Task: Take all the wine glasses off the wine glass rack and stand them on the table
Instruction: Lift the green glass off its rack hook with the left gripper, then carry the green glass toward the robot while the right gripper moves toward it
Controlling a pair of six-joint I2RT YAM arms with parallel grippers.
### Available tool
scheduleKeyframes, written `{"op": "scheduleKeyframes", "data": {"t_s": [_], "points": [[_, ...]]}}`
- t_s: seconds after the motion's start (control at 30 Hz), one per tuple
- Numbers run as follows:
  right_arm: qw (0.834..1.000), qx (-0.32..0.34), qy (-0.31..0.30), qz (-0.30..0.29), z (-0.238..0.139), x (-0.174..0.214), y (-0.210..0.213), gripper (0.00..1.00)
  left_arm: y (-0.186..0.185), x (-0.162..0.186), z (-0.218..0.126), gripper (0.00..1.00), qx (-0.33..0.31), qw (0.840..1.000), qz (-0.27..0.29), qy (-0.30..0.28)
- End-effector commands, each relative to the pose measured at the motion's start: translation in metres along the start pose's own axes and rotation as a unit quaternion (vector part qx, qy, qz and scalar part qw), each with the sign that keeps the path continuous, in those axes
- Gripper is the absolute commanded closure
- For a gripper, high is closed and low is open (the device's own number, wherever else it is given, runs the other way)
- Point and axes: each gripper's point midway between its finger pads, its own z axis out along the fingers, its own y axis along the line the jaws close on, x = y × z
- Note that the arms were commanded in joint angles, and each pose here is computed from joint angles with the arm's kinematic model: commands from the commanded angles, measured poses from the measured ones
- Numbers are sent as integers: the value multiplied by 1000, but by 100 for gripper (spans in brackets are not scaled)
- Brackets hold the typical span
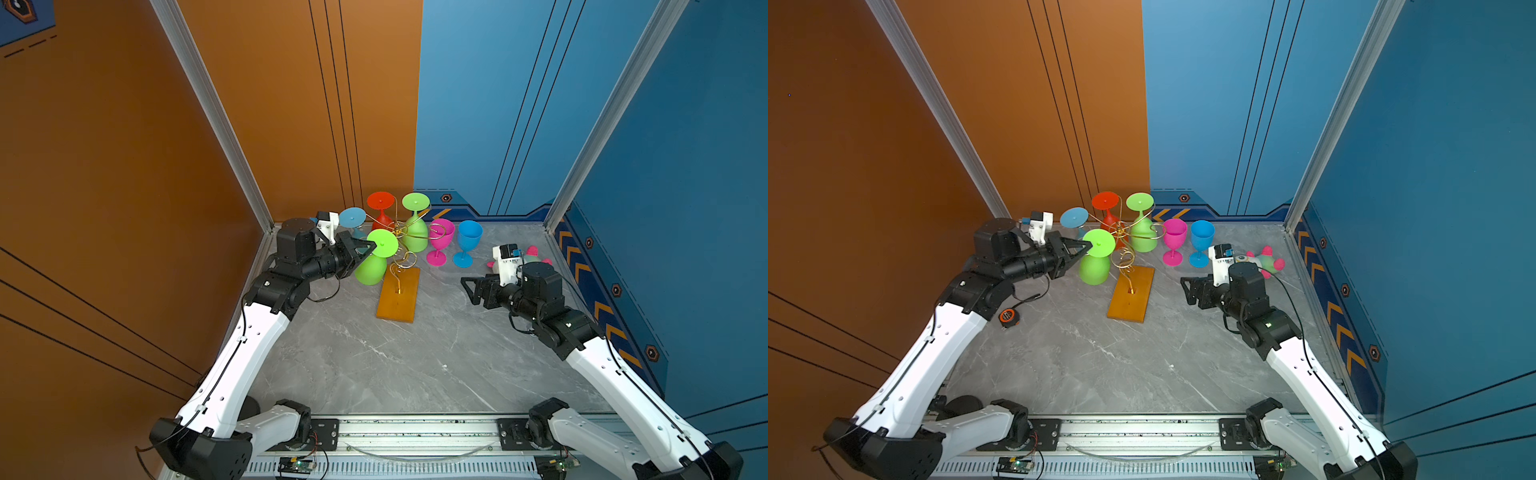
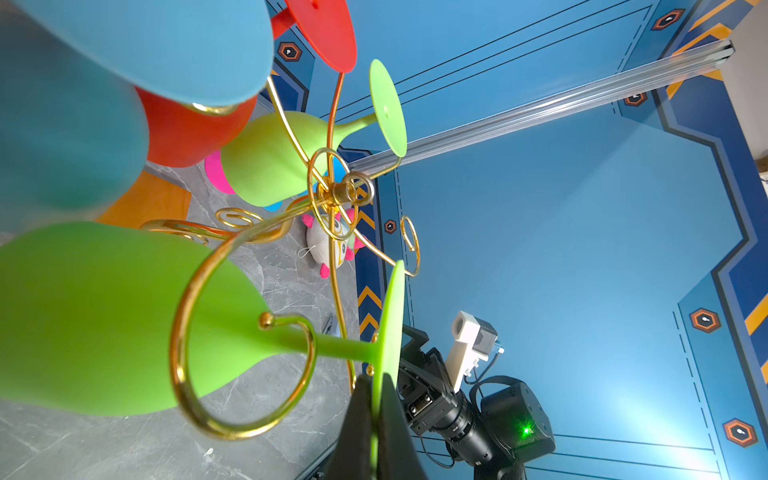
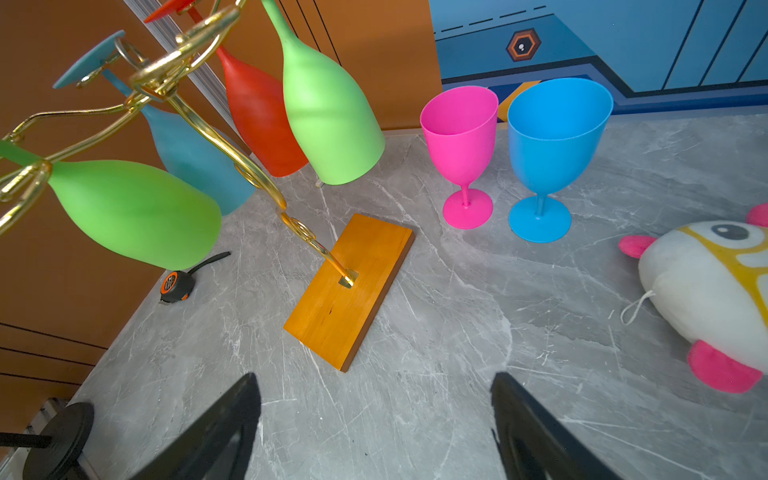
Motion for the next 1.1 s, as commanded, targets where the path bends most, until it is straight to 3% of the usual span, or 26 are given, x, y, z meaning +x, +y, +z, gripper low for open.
{"op": "scheduleKeyframes", "data": {"t_s": [0.0, 0.33, 0.63, 0.8, 0.97, 1.07], "points": [[1000, 3, 9, 8, -5, 7, 0, 12, -9, 14, -8, 100, 25, 1000, 7, 18], [999, -15, 30, 5, -6, 15, 8, 12, 5, 41, -32, 100, 28, 998, 24, 43], [996, -34, 76, -6, -2, 30, 21, 12, 41, 70, -54, 100, -21, 991, 125, 49], [992, -32, 119, 1, 4, 40, 25, 12, 58, 76, -64, 100, -73, 971, 227, 17], [988, -32, 152, 1, 7, 48, 31, 12, 73, 96, -61, 100, -105, 945, 308, 42], [986, -35, 163, 0, 9, 50, 34, 12, 80, 113, -55, 100, -113, 920, 370, 65]]}}
